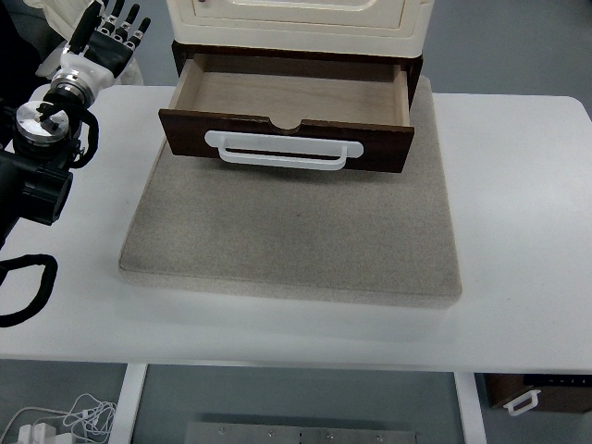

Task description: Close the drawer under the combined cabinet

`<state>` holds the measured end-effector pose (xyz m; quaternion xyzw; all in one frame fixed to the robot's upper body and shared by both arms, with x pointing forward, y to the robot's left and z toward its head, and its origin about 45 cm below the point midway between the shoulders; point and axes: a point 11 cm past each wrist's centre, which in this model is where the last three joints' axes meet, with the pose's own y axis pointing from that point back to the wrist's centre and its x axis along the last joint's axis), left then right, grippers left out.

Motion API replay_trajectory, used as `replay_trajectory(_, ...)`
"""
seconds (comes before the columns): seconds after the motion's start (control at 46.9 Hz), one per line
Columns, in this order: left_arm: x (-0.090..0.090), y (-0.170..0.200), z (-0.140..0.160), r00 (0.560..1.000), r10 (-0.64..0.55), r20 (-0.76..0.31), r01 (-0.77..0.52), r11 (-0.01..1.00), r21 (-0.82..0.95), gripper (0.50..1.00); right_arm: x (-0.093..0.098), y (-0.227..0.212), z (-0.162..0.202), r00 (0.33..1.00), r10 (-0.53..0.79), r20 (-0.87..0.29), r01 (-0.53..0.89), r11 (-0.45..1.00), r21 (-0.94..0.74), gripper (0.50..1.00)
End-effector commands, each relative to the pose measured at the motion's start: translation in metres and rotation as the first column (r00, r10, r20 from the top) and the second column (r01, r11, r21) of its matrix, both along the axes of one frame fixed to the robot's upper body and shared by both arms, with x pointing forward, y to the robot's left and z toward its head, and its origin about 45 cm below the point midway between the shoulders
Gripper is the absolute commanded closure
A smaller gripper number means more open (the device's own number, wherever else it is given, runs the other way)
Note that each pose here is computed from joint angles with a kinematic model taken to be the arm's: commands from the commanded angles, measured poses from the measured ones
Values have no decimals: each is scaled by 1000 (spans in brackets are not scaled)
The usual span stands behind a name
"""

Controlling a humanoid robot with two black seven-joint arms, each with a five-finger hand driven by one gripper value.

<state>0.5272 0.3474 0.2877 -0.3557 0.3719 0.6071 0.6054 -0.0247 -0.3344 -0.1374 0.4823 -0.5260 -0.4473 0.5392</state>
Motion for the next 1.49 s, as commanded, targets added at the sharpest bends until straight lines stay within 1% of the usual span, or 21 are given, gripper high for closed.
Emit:
replay_trajectory(0.0,0,0,0,1000,0,0,0,1000,0,500,-1,0,0,1000,0,-1,0,1000,0,548)
replay_trajectory(0.234,0,0,0,1000,1,-1,-1,1000,0,500,0,0,0,1000,0,0,0,1000,0,548)
replay_trajectory(0.341,0,2,3,1000,2,18,-1,1000,-13,500,-1,0,0,1000,0,-1,0,1000,0,548)
replay_trajectory(0.469,-1,16,10,999,25,30,-24,1000,-7,500,0,0,0,1000,0,0,0,1000,0,548)
replay_trajectory(0.618,-1,19,13,999,27,39,-27,1000,-2,500,0,0,0,1000,0,0,0,1000,0,548)
replay_trajectory(0.789,-4,23,24,992,-8,126,6,1000,15,500,0,0,0,1000,0,0,0,1000,0,548)
replay_trajectory(0.938,-5,37,38,986,23,163,-30,999,37,500,0,0,0,1000,0,0,0,1000,0,548)
replay_trajectory(1.087,-5,58,66,974,63,216,-79,995,65,500,0,0,0,1000,0,0,0,1000,0,548)
replay_trajectory(1.236,-5,69,99,958,68,278,-94,992,83,500,0,0,0,1000,0,0,0,1000,0,548)
replay_trajectory(1.3,-9,76,131,940,54,338,-95,990,105,500,0,0,0,1000,0,0,0,1000,0,548)
replay_trajectory(1.385,-18,83,178,906,27,422,-97,985,146,500,0,0,0,1000,0,0,0,1000,0,548)
replay_trajectory(1.47,-23,72,211,876,-21,483,-72,982,172,500,0,0,0,1000,0,0,0,1000,0,548)
